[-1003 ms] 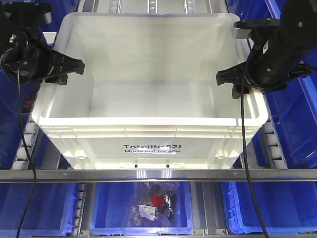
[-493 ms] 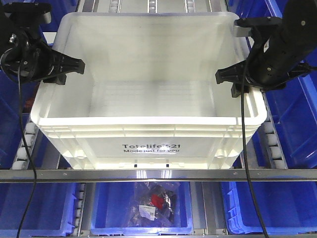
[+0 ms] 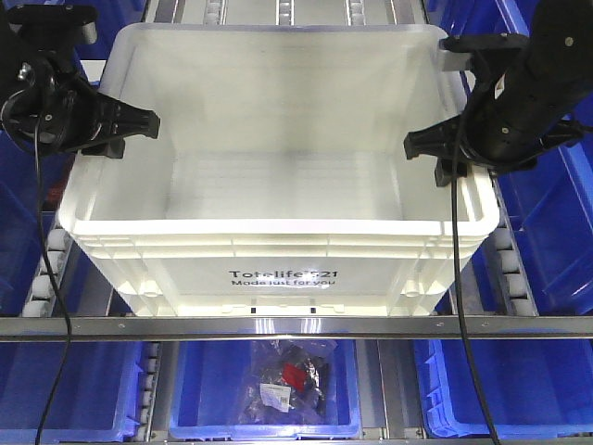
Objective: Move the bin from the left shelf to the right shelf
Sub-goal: 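Hold the tote rims with both grippers and lift slightly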
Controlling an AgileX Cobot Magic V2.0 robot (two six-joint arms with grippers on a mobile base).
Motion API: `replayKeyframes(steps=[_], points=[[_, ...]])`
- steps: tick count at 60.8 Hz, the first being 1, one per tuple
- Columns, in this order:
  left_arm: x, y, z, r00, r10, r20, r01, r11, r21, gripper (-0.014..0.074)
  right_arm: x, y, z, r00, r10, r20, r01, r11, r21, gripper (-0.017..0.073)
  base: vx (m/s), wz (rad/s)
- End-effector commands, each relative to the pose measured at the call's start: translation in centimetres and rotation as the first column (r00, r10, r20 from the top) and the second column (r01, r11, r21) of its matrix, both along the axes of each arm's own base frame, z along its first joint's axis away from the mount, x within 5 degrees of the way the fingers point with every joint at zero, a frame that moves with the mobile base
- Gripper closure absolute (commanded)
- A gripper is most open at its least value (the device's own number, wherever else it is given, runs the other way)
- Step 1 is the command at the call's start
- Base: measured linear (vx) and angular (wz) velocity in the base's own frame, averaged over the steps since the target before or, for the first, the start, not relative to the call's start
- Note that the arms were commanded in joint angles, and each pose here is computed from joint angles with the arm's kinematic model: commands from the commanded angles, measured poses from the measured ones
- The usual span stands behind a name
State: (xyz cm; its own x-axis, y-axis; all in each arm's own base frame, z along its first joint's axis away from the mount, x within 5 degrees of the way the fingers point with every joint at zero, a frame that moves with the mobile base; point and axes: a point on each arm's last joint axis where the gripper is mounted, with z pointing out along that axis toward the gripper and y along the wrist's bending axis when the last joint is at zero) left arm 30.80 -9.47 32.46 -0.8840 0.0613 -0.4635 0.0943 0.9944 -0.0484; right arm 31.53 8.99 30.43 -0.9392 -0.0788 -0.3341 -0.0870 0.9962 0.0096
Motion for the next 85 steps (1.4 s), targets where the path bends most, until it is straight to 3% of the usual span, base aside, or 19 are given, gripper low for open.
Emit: replayKeyframes(steps=[1,18,36,46,75,85], points=[[-0.32,0.21,2.11,0.997,-0.003,0.083,0.003,1.0,-0.005,0.0428,-0.56,-0.24,2.43,0.997,0.003,0.082,-0.005,1.0,0.017,0.0188,0.0,0.0],[-0.39,0.24,2.07,0.997,-0.002,0.074,0.002,1.0,-0.002,0.0428,-0.58,-0.24,2.42,0.997,0.004,0.079,-0.005,1.0,0.017,0.0223,0.0,0.0],[-0.47,0.27,2.02,0.998,-0.001,0.064,0.001,1.0,0.001,0.0428,-0.59,-0.24,2.42,0.997,0.002,0.078,-0.003,1.0,0.017,0.0447,0.0,0.0],[-0.52,0.29,1.99,0.998,-0.001,0.058,0.001,1.0,0.003,0.0428,-0.59,-0.24,2.42,0.997,-0.004,0.078,0.002,1.0,0.02,0.0524,0.0,0.0],[-0.51,0.31,1.99,0.998,-0.001,0.058,0.001,1.0,0.006,0.0432,-0.39,-0.16,2.52,0.995,-0.002,0.103,-0.001,1.0,0.025,0.0536,0.0,0.0],[-0.48,0.3,2.01,0.998,-0.001,0.062,0.001,1.0,0.005,0.0511,-0.33,-0.05,2.56,0.994,0.001,0.113,-0.004,1.0,0.03,0.0536,0.0,0.0]])
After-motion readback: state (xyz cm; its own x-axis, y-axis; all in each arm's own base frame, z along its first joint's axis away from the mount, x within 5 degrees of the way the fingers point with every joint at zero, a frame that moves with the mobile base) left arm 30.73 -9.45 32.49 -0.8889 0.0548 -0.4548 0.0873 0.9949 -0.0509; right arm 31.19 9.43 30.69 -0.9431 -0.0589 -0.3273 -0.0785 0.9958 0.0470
